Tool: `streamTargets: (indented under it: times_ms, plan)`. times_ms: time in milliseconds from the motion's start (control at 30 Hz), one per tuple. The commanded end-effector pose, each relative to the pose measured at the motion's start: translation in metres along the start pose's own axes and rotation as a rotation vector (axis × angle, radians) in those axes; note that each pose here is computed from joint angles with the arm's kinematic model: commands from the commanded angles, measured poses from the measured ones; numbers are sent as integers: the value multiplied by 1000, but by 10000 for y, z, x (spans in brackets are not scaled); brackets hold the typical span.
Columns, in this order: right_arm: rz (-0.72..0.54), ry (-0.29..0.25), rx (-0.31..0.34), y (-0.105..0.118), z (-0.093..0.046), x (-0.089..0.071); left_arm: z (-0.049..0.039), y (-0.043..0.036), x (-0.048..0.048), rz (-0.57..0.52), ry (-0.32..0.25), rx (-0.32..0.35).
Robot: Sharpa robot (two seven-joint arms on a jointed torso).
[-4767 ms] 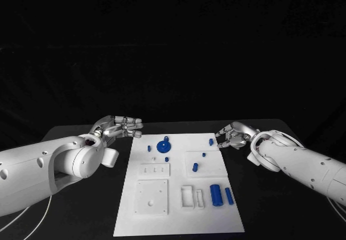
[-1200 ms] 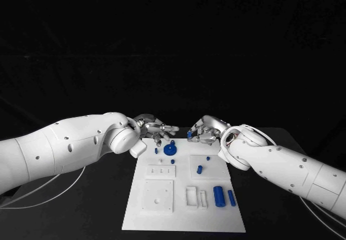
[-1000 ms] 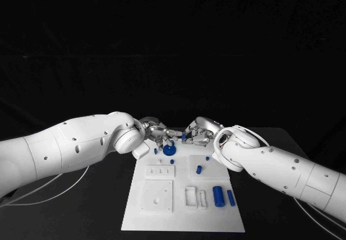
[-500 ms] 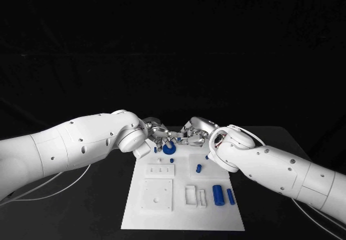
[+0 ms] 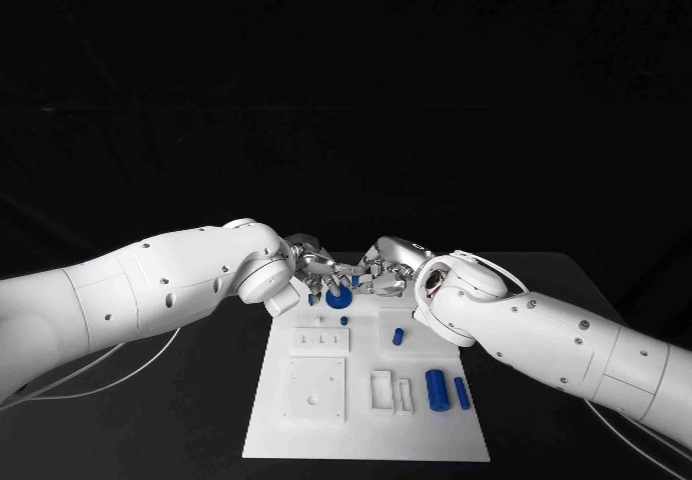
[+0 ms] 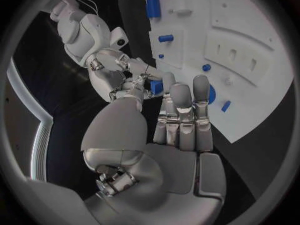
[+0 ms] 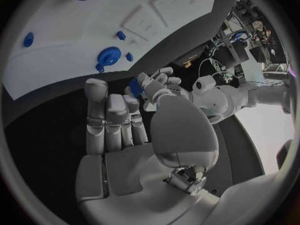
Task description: Assemble the parts on the task board
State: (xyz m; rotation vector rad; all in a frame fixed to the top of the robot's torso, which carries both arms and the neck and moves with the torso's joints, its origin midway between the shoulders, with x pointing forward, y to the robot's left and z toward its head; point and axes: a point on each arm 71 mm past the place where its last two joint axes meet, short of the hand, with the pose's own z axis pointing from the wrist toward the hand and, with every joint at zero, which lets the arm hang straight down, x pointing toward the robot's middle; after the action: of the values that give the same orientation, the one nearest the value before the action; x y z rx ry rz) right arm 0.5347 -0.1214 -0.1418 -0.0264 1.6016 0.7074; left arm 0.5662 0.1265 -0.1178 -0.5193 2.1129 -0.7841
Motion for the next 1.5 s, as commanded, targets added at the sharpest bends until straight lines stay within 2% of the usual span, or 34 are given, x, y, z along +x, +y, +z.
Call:
streamTargets:
  times_ms: [33,800,1500]
  plan:
    - [-20,23,-1,16,1,21,0,-33,-3,16,-8,-1]
    - [-31,34,-8,57,4,44,17,-58,76,56,55,-10]
    - [-35,49,-6,56,7,62,31,-66,32,18,10,9]
